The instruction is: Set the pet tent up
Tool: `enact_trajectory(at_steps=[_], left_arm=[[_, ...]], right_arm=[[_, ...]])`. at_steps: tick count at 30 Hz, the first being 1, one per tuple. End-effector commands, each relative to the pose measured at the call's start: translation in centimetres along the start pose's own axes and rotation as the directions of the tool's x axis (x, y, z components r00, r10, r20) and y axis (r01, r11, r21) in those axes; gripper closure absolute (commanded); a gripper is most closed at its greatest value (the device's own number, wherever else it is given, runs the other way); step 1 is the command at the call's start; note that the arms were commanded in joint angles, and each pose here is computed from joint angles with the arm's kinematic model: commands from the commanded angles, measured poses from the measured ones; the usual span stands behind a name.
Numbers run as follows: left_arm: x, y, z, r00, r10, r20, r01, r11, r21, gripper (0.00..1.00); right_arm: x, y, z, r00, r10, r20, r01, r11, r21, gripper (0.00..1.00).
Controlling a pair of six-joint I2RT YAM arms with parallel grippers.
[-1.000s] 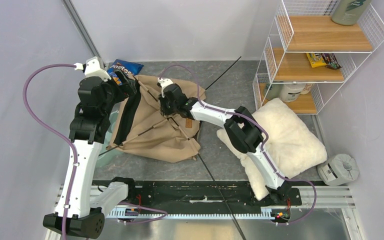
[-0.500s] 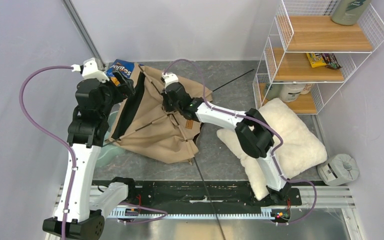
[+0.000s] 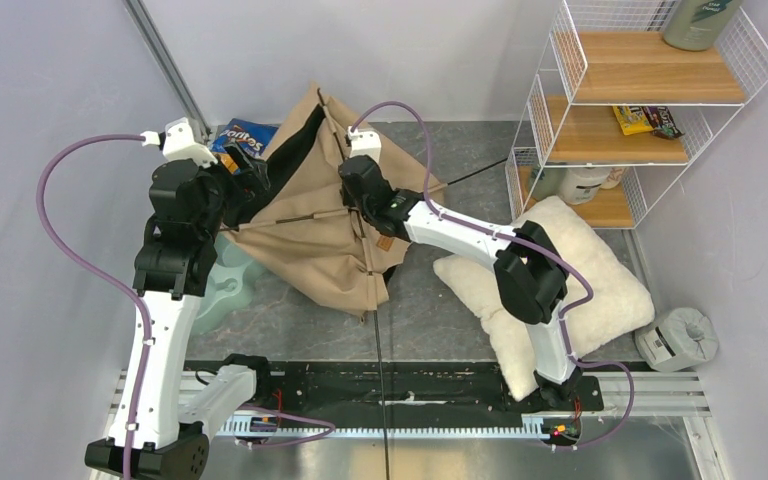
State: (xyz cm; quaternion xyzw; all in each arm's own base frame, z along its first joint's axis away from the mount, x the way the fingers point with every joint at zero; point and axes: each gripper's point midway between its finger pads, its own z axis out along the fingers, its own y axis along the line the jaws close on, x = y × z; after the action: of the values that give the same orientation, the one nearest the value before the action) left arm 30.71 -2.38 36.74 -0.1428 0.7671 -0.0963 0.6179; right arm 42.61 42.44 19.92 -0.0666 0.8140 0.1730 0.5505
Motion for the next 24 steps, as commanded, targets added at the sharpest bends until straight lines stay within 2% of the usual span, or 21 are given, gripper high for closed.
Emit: enact_trajectory(at_steps=[1,7,12,19,20,23,24], left_arm=[[0.0,-0.3,0.0,0.999,-0.036,0.004,0.036,0.999,0.012,0.11],[0.5,-0.5,0.3,0.999,-0.044,-0.010,0.044,0.999,0.017,0.11],[0.7,-0.5,0.6,0.999,-0.042,-0.018,0.042,0.999,0.019,0.11],[1.1,-0.7,1.0,0.998,-0.045,-0.031,0.046,0.999,0.023,0.11],[1.2,-0.8,1.1,0.998,-0.046,-0.035,0.047,0.999,0.027,0.11],[1.5,-0.9,1.3,0.998,-0.052,-0.047,0.054,0.998,0.031,0.11],[1.6,-0.9,1.3,0.997,-0.056,-0.052,0.057,0.998,0.032,0.11]], right_arm=[[-1.8,-2.3,-0.4,0.998,0.046,0.043,-0.052,0.985,0.163,1.00],[0.6,-4.3,1.5,0.999,0.013,-0.031,-0.005,0.967,0.256,1.00],[1.9,-6.5,4.1,0.996,0.042,-0.080,-0.016,0.955,0.296,1.00],[3.6,-7.5,7.1,0.979,0.105,-0.177,-0.058,0.966,0.250,1.00],[3.6,-7.5,7.1,0.975,0.114,-0.189,-0.066,0.967,0.245,0.95],[2.8,-7.0,5.9,0.970,0.122,-0.209,-0.076,0.974,0.215,0.57],[1.9,-6.6,5.0,0.971,0.125,-0.205,-0.084,0.977,0.197,0.48]])
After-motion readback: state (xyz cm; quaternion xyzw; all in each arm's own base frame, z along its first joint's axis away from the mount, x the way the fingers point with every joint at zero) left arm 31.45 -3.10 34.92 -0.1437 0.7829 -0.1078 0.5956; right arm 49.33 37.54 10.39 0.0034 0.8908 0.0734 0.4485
